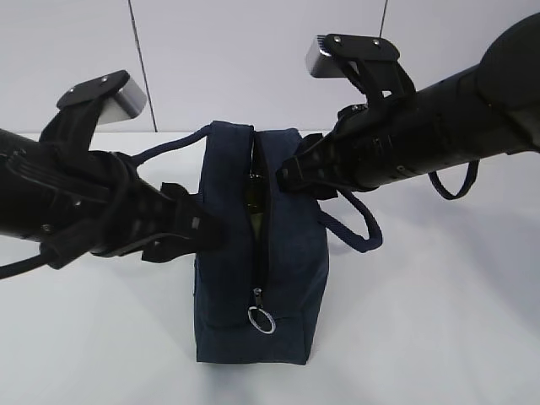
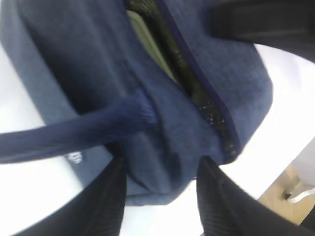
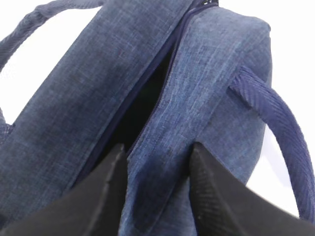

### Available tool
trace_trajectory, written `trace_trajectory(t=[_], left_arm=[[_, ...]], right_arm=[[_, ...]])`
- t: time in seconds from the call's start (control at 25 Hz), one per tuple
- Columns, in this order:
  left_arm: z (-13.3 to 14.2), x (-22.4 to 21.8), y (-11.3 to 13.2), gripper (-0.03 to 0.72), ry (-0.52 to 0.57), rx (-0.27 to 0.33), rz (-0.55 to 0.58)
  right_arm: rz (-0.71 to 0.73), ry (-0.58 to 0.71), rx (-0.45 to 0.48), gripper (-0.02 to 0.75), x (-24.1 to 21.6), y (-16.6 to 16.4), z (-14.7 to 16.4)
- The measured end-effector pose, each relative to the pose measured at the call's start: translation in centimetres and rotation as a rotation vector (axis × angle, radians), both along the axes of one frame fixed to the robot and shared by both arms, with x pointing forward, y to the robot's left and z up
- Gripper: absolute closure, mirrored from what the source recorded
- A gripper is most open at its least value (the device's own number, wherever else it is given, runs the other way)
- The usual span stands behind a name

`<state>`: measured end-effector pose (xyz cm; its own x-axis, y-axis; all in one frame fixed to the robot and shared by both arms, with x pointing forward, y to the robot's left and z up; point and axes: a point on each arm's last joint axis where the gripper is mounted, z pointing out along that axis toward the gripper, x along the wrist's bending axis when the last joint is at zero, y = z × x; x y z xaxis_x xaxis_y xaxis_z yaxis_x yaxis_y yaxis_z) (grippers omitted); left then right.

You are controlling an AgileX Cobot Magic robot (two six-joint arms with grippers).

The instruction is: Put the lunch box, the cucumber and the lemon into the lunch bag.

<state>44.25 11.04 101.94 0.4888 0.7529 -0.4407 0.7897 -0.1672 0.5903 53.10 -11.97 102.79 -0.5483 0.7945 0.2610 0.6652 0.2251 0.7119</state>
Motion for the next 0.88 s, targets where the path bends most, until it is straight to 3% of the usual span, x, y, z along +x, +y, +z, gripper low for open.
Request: trace_trajectory(t=[0.12,0.36,0.72,0.88], left_arm=[[0.2,-0.3,-0.7,0.349,-0.032,-0.013,-0.002],[-0.9,-0.3,-1.2,0.349,0.009,0.002,-0.007],[-2.5,-1.1,-0.6,0.349,0.068,0.026,-0.001],[-2.9,-1.2,-0.2,0.349,0.046,0.03,0.035]], right_arm=[[0.0,0.0,0.0,0.433,0.0,0.0,0.0],[0.001,0.001,0.0,0.433,0.0,0.0,0.0],[0.004,-0.001,-0.002,0.433,0.0,0.0,0.0],[0.004,-0.001,-0.002,0.433,0.0,0.0,0.0]])
